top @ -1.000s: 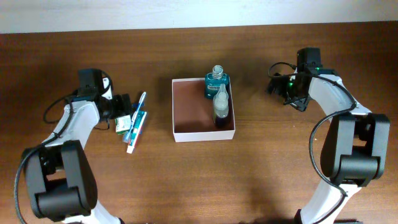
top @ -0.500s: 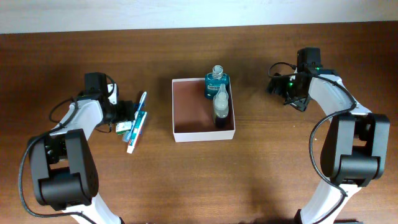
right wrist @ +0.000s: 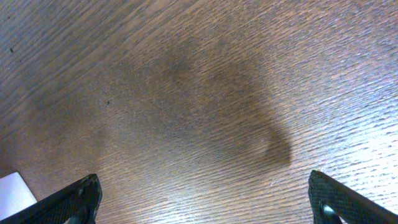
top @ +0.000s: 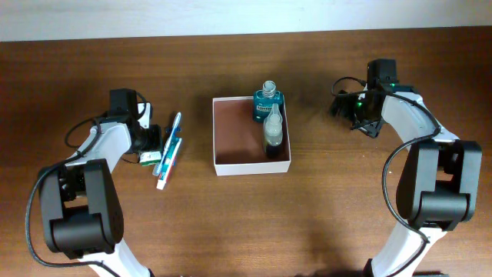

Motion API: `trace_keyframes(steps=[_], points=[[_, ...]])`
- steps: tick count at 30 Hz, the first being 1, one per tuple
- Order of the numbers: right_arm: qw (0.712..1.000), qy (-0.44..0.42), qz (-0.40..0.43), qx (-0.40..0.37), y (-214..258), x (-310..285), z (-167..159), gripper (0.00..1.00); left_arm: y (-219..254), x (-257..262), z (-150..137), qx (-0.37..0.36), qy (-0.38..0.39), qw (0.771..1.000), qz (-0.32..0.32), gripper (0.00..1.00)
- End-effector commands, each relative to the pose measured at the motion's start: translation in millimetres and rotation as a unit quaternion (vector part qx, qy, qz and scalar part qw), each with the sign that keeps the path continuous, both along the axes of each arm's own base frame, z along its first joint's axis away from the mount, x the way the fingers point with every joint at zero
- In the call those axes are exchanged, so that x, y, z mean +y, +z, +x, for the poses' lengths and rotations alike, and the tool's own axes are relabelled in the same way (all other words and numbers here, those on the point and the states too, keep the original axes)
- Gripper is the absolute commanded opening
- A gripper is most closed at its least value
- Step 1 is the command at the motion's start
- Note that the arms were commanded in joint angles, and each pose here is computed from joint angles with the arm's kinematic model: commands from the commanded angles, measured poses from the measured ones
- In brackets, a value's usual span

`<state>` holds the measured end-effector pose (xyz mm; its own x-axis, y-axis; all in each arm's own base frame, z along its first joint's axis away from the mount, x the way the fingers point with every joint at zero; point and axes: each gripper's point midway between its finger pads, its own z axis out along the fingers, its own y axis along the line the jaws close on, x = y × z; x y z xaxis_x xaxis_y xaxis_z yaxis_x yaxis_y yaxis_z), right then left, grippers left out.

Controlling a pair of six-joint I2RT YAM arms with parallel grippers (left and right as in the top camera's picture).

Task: Pack container
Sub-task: 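Carry the Dettol bar into the box front and release it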

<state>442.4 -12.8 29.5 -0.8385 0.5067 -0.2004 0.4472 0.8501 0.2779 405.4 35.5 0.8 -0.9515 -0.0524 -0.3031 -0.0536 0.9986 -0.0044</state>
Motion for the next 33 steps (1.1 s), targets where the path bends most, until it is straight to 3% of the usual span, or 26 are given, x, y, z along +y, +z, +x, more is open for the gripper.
trace_keyframes(steps=[1, 6, 13, 20, 29, 33], points=[[1.000, -0.002, -0.005, 0.005, -4.1, -3.0, -1.5, 0.99, -4.0, 3.9, 3.2, 0.006, 0.002, 1.000, 0.012, 0.34], [1.000, -0.002, -0.005, 0.005, -4.1, -3.0, -1.5, 0.99, 23.1, 4.8, 13.0, -0.007, 0.002, 1.000, 0.013, 0.22], [1.000, -0.002, -0.005, 0.005, -4.1, -3.0, -1.5, 0.99, 121.8, 4.7, 32.9, -0.103, 0.019, 0.994, 0.013, 0.21], [1.000, -0.002, -0.005, 0.005, -4.1, -3.0, -1.5, 0.99, 201.9, -43.3, 20.0, -0.189, 0.003, 0.982, -0.026, 0.17], [1.000, -0.002, -0.005, 0.005, -4.1, -3.0, -1.5, 0.99, 213.8, -156.7, 0.7, -0.193, -0.079, 0.974, -0.090, 0.17], [1.000, -0.002, -0.005, 0.005, -4.0, -3.0, -1.3, 0.99, 203.5, -193.3, -8.1, -0.174, -0.070, 0.975, -0.115, 0.12]])
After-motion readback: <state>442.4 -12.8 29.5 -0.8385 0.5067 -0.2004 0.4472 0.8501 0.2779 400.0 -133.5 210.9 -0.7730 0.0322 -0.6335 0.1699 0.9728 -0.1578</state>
